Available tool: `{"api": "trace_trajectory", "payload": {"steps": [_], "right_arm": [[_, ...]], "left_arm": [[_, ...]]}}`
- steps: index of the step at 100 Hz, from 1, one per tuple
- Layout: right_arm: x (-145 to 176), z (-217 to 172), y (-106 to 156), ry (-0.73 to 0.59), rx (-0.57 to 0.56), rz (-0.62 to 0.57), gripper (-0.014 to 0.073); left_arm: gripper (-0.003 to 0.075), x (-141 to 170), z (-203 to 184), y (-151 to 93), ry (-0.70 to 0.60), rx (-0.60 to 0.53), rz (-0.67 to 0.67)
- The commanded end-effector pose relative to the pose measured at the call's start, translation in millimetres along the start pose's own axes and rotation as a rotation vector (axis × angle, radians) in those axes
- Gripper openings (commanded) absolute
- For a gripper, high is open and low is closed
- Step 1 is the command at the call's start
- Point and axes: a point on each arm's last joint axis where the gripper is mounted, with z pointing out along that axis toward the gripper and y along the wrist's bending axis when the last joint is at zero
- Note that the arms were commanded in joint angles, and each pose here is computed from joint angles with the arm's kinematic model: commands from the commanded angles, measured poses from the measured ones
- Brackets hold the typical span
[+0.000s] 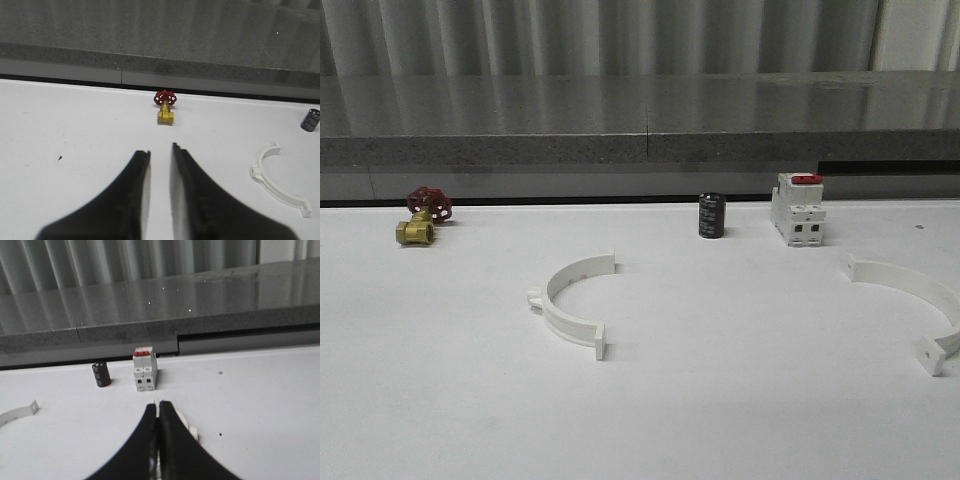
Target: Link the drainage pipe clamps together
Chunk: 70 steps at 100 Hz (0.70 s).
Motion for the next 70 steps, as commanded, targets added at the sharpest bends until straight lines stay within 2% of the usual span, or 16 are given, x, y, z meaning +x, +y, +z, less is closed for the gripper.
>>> {"api": "trace_trajectory", "payload": {"steps": [1,13,27,41,55,63,70], "right_arm": [[-18,-1,3,-0.149,-0.019,-0.02,-0.0067],[-32,-3,5,-0.188,-0.026,-0.02,-0.0067],[-61,-3,11,-0.136,-0.022,-0.02,-0.0067],[-98,6,18,0.022,-0.003,-0.021,-0.0067],[-129,32,25,0.248,0.027,-0.021,-0.0067],[-135,55,26,0.403,0.05,-0.021,-0.0067],[-140,75,27,0.481,0.062,-0.02,-0.0067]], "left_arm": [[-0.0021,-12,-2,-2,-0.077,0.016,-0.001],[-0.0021,-12,-2,-2,-0.071,0.015,-0.001],[-0.0021,-11,-2,-2,-0.069,0.014,-0.001],[-0.0021,-11,-2,-2,-0.069,0.014,-0.001],[-0.0021,-11,-2,-2,-0.069,0.014,-0.001],[-0.0021,-11,-2,-2,-0.069,0.014,-0.001],[-0.0021,-11,-2,-2,-0.069,0.014,-0.001]]}}
